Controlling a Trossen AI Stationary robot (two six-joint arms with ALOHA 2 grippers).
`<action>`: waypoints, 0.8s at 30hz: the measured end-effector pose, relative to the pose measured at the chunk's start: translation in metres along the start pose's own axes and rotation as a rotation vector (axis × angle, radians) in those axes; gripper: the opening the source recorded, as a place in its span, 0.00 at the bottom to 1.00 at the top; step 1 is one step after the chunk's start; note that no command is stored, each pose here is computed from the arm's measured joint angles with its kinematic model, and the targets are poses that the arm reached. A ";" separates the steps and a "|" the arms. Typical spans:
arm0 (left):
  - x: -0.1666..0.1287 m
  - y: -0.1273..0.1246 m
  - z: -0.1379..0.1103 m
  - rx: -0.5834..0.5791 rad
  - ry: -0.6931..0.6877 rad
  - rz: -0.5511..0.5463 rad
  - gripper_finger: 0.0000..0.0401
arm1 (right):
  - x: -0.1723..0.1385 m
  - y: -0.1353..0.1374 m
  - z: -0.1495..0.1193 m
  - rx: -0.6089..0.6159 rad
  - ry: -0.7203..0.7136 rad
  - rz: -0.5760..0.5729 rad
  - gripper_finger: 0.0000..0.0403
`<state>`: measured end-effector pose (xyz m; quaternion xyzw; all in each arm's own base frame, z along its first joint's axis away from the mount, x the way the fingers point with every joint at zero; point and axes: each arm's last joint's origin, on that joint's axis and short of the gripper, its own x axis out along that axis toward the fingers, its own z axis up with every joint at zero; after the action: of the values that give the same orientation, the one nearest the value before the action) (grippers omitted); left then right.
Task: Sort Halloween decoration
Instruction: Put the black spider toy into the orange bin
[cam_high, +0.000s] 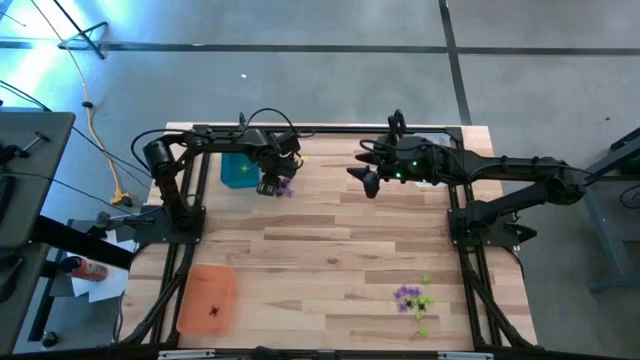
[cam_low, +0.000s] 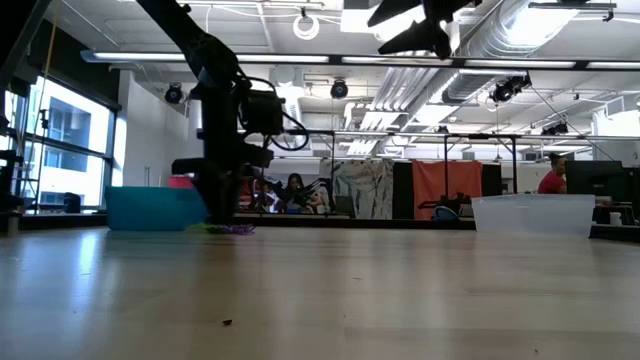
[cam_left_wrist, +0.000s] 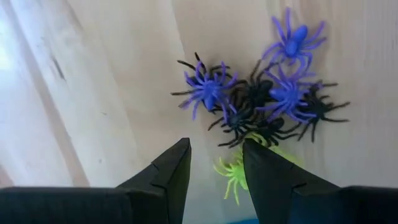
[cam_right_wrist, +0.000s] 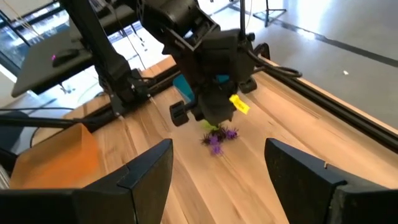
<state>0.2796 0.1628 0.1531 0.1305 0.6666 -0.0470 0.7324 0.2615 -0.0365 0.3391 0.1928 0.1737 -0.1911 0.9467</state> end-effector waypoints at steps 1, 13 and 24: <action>0.000 0.000 0.000 0.000 -0.004 0.004 0.33 | 0.000 0.000 -0.001 -0.001 0.005 -0.002 0.62; 0.001 0.004 0.001 0.030 -0.064 -0.013 0.33 | 0.000 -0.001 -0.001 -0.037 0.007 -0.020 0.62; 0.007 0.006 0.003 0.002 -0.072 -0.020 0.33 | 0.000 -0.001 -0.001 -0.034 0.007 -0.020 0.62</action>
<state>0.2843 0.1683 0.1467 0.1227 0.6409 -0.0595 0.7554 0.2608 -0.0369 0.3377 0.1758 0.1822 -0.1971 0.9471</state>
